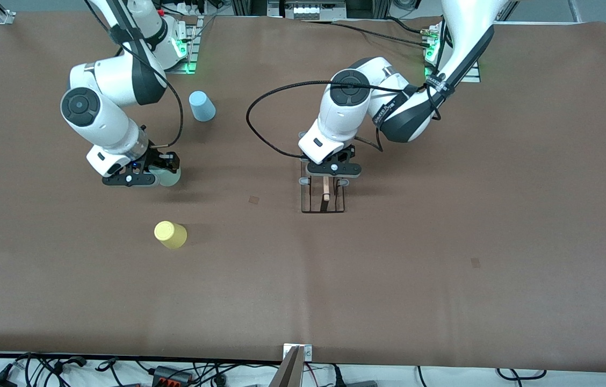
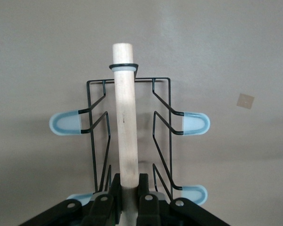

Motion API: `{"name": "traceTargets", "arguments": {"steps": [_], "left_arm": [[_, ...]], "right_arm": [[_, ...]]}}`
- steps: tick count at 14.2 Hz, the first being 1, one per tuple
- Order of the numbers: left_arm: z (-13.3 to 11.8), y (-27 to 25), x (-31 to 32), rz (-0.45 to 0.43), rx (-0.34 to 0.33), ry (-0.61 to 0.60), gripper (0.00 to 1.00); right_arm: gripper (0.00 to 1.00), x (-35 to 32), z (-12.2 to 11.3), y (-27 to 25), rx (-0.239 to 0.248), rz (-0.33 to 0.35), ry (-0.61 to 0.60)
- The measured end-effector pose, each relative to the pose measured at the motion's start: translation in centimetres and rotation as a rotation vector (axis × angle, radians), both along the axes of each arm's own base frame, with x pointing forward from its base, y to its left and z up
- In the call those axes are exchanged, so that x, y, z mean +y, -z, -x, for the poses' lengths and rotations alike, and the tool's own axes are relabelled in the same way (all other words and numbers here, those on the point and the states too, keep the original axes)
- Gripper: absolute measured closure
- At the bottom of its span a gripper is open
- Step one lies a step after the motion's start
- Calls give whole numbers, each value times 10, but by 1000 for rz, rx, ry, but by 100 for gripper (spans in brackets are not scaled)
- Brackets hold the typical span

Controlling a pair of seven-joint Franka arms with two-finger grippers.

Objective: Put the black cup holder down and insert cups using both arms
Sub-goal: 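Slide the rack with the left gripper toward the table middle, then release the rack and lift the left gripper away while the right gripper carries the cup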

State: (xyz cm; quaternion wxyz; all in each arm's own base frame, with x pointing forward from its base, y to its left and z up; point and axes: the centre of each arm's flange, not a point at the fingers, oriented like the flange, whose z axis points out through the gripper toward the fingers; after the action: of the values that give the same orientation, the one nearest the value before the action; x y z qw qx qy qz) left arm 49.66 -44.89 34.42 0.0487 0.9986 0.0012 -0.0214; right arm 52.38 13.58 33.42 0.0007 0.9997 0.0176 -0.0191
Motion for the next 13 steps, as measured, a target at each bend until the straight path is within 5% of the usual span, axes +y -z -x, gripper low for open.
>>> {"name": "traceTargets", "arguments": {"steps": [4, 13], "left_arm": [[5, 3, -7, -4, -4, 18, 79], [-36, -49, 35, -69, -151, 39, 0]], "right_arm": [[31, 0, 1, -44, 39, 9, -5], [31, 3, -4, -58, 65, 14, -7]]}}
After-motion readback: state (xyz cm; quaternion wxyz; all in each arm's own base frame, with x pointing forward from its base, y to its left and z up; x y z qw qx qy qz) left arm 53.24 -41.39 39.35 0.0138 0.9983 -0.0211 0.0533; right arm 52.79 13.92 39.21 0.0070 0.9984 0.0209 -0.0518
